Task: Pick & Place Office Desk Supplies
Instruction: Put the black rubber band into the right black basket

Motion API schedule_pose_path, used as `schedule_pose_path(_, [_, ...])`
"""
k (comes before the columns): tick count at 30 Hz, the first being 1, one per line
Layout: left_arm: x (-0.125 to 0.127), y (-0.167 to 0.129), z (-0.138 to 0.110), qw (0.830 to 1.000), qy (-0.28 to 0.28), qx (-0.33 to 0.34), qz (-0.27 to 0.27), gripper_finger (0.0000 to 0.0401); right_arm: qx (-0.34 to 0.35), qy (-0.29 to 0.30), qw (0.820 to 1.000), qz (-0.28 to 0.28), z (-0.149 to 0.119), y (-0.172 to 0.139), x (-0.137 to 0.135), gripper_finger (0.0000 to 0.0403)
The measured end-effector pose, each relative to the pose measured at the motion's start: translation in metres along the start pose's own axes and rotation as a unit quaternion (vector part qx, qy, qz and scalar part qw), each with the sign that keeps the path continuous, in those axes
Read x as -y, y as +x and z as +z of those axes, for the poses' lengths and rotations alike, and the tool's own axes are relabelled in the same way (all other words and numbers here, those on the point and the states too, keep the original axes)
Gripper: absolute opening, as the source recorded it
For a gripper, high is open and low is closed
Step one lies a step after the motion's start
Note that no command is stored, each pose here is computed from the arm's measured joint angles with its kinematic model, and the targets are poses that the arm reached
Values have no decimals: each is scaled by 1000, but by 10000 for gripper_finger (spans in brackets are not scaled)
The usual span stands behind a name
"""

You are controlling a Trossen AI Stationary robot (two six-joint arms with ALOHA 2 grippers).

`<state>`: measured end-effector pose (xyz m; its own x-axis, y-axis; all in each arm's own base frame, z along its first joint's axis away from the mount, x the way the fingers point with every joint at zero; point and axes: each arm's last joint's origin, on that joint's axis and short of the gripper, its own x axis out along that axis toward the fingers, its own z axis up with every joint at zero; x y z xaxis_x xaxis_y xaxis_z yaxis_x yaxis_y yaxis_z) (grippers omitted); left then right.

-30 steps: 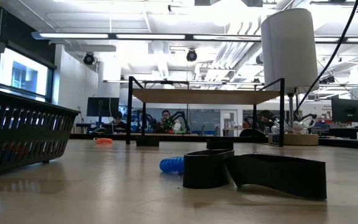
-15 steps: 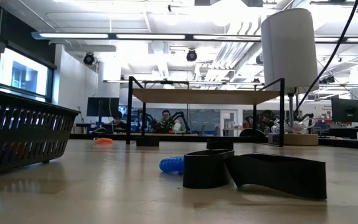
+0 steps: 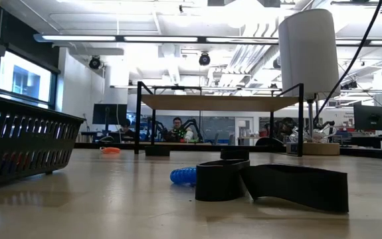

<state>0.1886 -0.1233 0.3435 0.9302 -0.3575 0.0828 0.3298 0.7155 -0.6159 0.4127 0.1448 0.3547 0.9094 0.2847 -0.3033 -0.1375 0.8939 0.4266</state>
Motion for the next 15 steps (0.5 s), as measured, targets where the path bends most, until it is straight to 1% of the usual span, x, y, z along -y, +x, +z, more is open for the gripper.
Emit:
schedule_pose_path(4, [0, 0, 0, 1000, 2, 0, -1, 170, -50, 29, 998, -6, -14, -3, -11, 3])
schedule_pose_path(10, [0, 0, 0, 1000, 5, -2, 0, 176, -112, 69, 991, -11, -34, -34, -52, 3])
schedule_pose_path(12, [0, 0, -1, 1000, 6, -5, 2, 177, -140, 92, 986, -20, -46, -45, -67, 3])
schedule_pose_path(15, [-2, 0, -3, 1000, 9, -13, 8, 177, -187, 155, 968, -67, -67, -65, -87, 3])
